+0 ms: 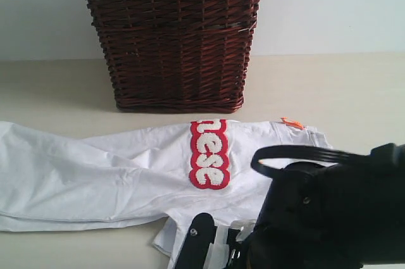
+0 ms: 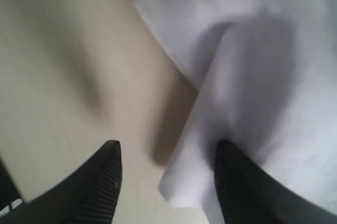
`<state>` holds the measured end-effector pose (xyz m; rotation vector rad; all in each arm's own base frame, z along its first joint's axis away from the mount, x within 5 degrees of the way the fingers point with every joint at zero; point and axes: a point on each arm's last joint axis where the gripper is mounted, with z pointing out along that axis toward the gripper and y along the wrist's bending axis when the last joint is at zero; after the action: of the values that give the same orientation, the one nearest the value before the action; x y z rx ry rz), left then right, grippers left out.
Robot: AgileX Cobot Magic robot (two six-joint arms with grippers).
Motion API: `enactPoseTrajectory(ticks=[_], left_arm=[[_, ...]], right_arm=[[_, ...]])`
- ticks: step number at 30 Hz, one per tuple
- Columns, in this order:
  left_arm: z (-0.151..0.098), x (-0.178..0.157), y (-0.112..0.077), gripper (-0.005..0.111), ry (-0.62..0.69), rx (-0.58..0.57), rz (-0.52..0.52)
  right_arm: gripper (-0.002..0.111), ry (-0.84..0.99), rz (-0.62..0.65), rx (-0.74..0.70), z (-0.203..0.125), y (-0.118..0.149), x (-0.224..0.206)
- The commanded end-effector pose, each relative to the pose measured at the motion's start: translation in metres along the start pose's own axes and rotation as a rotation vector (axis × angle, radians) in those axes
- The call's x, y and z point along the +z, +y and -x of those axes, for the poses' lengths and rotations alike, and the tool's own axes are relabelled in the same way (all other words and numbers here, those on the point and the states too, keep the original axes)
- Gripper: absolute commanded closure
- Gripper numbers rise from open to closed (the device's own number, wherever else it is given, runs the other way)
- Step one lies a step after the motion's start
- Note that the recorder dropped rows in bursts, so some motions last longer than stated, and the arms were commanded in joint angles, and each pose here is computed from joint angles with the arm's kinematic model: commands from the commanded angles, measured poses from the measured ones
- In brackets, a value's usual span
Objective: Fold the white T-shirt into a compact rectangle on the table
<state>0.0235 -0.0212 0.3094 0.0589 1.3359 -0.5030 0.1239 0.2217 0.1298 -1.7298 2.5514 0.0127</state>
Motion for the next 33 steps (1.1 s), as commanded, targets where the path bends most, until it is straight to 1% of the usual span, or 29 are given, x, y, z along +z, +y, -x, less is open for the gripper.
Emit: enactPoseTrajectory(ticks=[1,3,4,5,7,8,10,11,12,13,15,16,18,25,27,28,29,30,31,32,33], left_arm=[[-0.007,-0.003,-0.004,0.107,0.054,0.003,-0.054],[-0.012,-0.002,-0.003,0.107,0.070,-0.001,-0.051],[-0.015,-0.002,-0.002,0.107,0.077,-0.001,-0.047],[-0.018,-0.001,-0.001,0.107,0.085,-0.005,-0.045],[-0.030,0.001,0.005,0.107,0.105,-0.023,-0.021],[-0.035,0.001,0.008,0.107,0.113,-0.027,-0.007],[-0.053,0.003,0.017,0.107,0.133,-0.046,0.042],[-0.064,0.003,0.022,0.107,0.147,-0.064,0.067],[-0.073,0.003,0.029,0.107,0.146,-0.087,0.103],[-0.083,0.003,0.034,0.107,0.156,-0.100,0.132],[-0.096,0.001,0.043,0.107,0.150,-0.101,0.192],[-0.094,0.001,0.045,0.107,0.128,-0.098,0.209],[-0.096,0.001,0.043,0.107,0.161,-0.028,0.192],[-0.098,0.001,0.042,0.107,0.183,-0.026,0.175],[-0.100,0.001,0.041,0.107,0.206,-0.013,0.160],[-0.101,0.001,0.040,0.107,0.216,-0.015,0.152],[-0.101,0.001,0.040,0.107,0.220,-0.014,0.149],[-0.101,0.001,0.040,0.107,0.220,-0.014,0.149],[-0.101,0.001,0.040,0.107,0.220,-0.014,0.149],[-0.101,0.001,0.040,0.107,0.220,-0.014,0.149],[-0.101,0.001,0.040,0.107,0.220,-0.014,0.149]], right_arm=[[0.056,-0.002,-0.116,0.065,0.002,-0.010,0.006],[0.059,-0.004,-0.122,0.090,0.002,-0.011,0.006],[0.063,-0.004,-0.122,0.093,0.002,-0.011,0.006],[0.068,0.001,-0.117,0.101,0.001,-0.010,0.006],[0.084,0.006,-0.106,0.109,0.001,-0.009,0.005],[0.089,0.012,-0.106,0.105,0.000,-0.009,0.005],[0.102,0.013,-0.091,0.093,0.001,-0.008,0.000],[0.106,0.014,-0.085,0.077,0.002,-0.008,-0.003],[0.108,0.015,-0.079,0.068,0.003,-0.007,-0.007],[0.108,0.013,-0.074,0.061,0.004,-0.007,-0.012],[0.108,0.001,-0.067,0.051,0.006,-0.007,-0.022],[0.108,-0.004,-0.070,0.041,0.007,-0.007,-0.028],[0.108,-0.011,-0.075,0.025,0.009,-0.008,-0.040],[0.108,-0.085,-0.114,-0.038,0.017,-0.012,-0.084],[0.108,-0.104,-0.167,-0.071,0.019,-0.017,-0.090],[0.108,-0.110,-0.231,-0.080,0.021,-0.023,-0.093],[0.108,-0.117,-0.259,-0.074,0.022,-0.025,-0.093],[0.108,-0.127,-0.333,-0.048,0.023,-0.032,-0.095],[0.108,-0.133,-0.363,-0.031,0.023,-0.035,-0.096],[0.108,-0.146,-0.433,-0.005,0.024,-0.041,-0.099],[0.108,-0.153,-0.462,-0.010,0.024,-0.043,-0.100]])
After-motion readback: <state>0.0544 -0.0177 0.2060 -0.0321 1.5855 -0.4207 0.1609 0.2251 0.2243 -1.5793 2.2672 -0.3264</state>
